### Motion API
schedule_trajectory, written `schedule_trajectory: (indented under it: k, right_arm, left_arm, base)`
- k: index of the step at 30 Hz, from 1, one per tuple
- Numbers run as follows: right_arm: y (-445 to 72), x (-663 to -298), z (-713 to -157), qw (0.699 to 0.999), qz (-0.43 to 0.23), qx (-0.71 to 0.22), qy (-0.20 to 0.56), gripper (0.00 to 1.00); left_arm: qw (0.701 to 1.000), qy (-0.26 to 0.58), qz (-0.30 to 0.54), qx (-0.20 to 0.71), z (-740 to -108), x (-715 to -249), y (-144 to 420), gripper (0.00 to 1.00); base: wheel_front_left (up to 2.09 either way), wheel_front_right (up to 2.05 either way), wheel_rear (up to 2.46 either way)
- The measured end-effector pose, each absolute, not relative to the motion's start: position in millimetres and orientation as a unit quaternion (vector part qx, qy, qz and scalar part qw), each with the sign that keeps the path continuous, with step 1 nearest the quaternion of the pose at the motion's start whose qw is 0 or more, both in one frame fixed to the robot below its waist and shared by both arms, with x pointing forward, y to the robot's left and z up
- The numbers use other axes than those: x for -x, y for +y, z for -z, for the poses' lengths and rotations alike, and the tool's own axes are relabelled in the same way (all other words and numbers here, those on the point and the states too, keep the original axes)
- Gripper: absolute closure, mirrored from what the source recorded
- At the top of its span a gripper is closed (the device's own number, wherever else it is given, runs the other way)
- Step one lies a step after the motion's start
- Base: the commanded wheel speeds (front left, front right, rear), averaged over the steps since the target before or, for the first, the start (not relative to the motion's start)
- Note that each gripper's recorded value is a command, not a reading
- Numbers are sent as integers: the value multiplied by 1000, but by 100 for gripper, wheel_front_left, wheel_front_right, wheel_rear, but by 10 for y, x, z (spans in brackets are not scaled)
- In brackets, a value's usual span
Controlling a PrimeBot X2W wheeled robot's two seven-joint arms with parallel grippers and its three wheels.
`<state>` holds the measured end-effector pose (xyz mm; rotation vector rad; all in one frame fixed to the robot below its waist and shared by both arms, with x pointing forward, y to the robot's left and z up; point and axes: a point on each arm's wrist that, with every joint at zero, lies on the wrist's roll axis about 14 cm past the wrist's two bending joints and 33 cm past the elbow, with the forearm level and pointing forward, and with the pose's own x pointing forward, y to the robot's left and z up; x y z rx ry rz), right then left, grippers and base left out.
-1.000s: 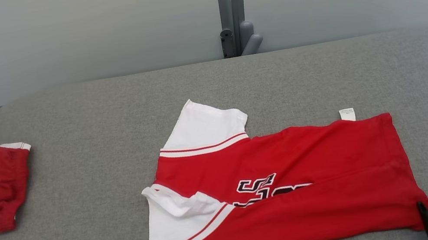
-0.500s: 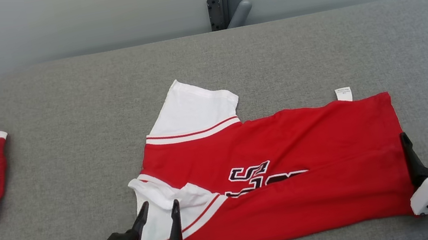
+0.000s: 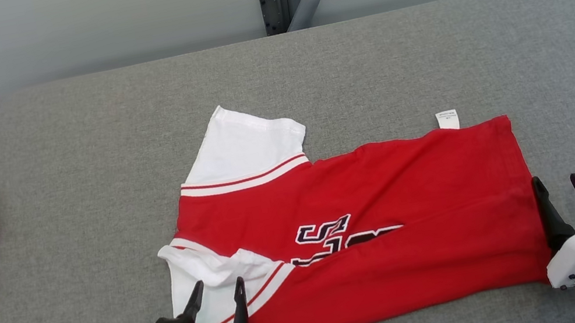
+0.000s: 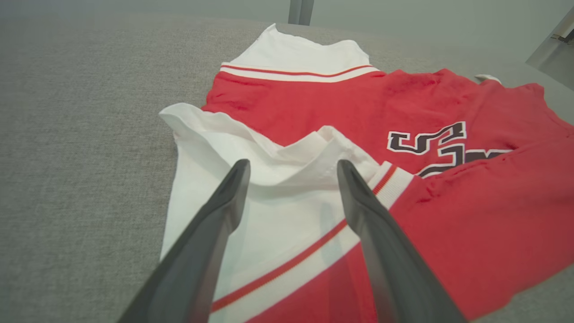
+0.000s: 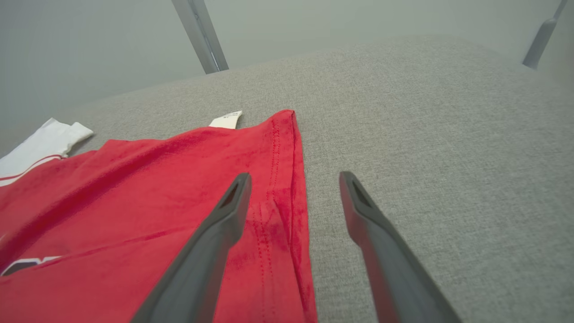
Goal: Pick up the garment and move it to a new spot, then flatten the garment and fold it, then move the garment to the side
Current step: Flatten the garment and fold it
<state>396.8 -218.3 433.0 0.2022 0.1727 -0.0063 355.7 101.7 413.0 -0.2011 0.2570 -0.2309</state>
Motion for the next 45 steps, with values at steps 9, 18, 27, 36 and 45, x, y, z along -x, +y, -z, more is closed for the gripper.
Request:
schedule_trajectory:
  k: [9, 18, 27, 36, 45]
  right_arm:
    - [-2229, -3931, -4308, 991, 10, -101, 89, 0]
    - [-2299, -3890, -4276, 990, 20, -100, 93, 0]
    - [-2360, -3882, -4259, 990, 29, -99, 95, 0]
    - [-2407, -3898, -4277, 990, 38, -102, 91, 0]
    - [-2452, -4044, -4372, 991, 42, -100, 74, 0]
  left_arm:
    - [978, 146, 111, 98, -4021, -3544, 1007, 3]
    - [975, 159, 109, 106, -3948, -3589, 987, 53]
    - [975, 160, 120, 102, -3947, -3689, 918, 100]
    - [976, 122, 168, 67, -4171, -3957, 722, 58]
    - [982, 65, 173, 40, -4526, -4400, 676, 0]
  base:
    - [0, 0, 0]
    - [0, 0, 0]
    - [0, 0, 0]
    - [0, 0, 0]
    - [0, 0, 0]
